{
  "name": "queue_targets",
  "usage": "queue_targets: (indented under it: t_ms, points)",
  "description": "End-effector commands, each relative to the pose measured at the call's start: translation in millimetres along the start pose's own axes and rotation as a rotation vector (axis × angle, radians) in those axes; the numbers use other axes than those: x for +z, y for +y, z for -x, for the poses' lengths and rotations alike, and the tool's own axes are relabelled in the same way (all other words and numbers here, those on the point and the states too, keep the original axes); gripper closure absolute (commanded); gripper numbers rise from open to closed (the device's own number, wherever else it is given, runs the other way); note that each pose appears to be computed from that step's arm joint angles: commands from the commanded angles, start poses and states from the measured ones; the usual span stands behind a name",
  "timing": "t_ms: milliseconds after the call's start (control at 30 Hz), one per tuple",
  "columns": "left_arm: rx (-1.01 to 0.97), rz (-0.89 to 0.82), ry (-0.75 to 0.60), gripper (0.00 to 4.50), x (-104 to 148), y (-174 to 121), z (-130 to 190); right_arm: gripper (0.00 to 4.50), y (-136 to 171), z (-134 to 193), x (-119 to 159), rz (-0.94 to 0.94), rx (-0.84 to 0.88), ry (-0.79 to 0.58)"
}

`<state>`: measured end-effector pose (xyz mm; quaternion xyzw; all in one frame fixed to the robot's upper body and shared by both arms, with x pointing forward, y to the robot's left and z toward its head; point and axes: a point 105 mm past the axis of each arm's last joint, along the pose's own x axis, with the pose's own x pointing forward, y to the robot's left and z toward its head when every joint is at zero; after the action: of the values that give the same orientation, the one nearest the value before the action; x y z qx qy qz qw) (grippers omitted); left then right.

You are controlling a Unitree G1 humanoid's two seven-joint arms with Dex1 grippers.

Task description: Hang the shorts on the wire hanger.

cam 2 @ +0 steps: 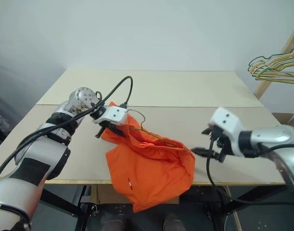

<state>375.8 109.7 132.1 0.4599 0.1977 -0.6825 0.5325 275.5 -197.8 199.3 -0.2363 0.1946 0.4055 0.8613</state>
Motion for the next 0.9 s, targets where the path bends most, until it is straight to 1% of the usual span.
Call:
queue_targets:
  t_ms: [33,100,167,267,400,433,500,533,633,667,833,867,900]
  points:
    - [0.024,-0.061,0.022,4.5,10.1,9.4,12.5,0.02,12.4,-2.9,41.7,0.053,0.039,-0.146]
    - [0.039,-0.06,0.006,4.5,15.2,13.3,12.0,0.02,28.0,-24.2,55.0,0.039,0.103,-0.192]
    - [0.049,-0.06,-0.005,4.5,18.4,15.9,12.1,0.02,37.5,-46.7,62.9,0.005,0.133,-0.203]
    - [0.051,-0.06,-0.008,4.5,19.3,16.5,12.6,0.02,47.2,-82.9,69.9,-0.031,0.145,-0.173]
    - [0.05,-0.061,-0.007,4.5,18.3,15.9,14.4,0.02,52.7,-111.1,74.6,-0.073,0.167,-0.119]
    - [0.05,-0.061,-0.007,4.5,18.1,15.7,15.0,0.19,51.1,-114.8,75.6,-0.085,0.164,-0.109]
    - [0.049,-0.062,-0.006,4.5,17.8,15.4,16.0,0.61,50.2,-117.2,76.1,-0.087,0.168,-0.094]
    - [0.049,-0.062,-0.006,4.5,17.7,15.3,16.3,0.9,50.5,-117.9,77.0,-0.089,0.174,-0.094]
    - [0.05,-0.062,-0.006,4.5,17.7,15.4,16.9,2.09,51.2,-119.2,78.7,-0.084,0.185,-0.099]
    - [0.051,-0.062,-0.007,4.5,17.4,15.1,17.0,2.39,51.9,-119.5,78.8,-0.081,0.187,-0.103]
    - [0.052,-0.061,-0.012,4.5,16.9,14.5,18.8,4.23,53.5,-120.6,78.1,-0.058,0.191,-0.121]
    - [0.054,-0.061,-0.015,4.5,17.1,14.6,19.4,4.48,53.1,-120.5,77.9,-0.05,0.189,-0.127]
    - [0.056,-0.064,-0.019,4.5,17.6,14.7,19.9,4.48,52.6,-120.3,77.5,-0.042,0.187,-0.133]
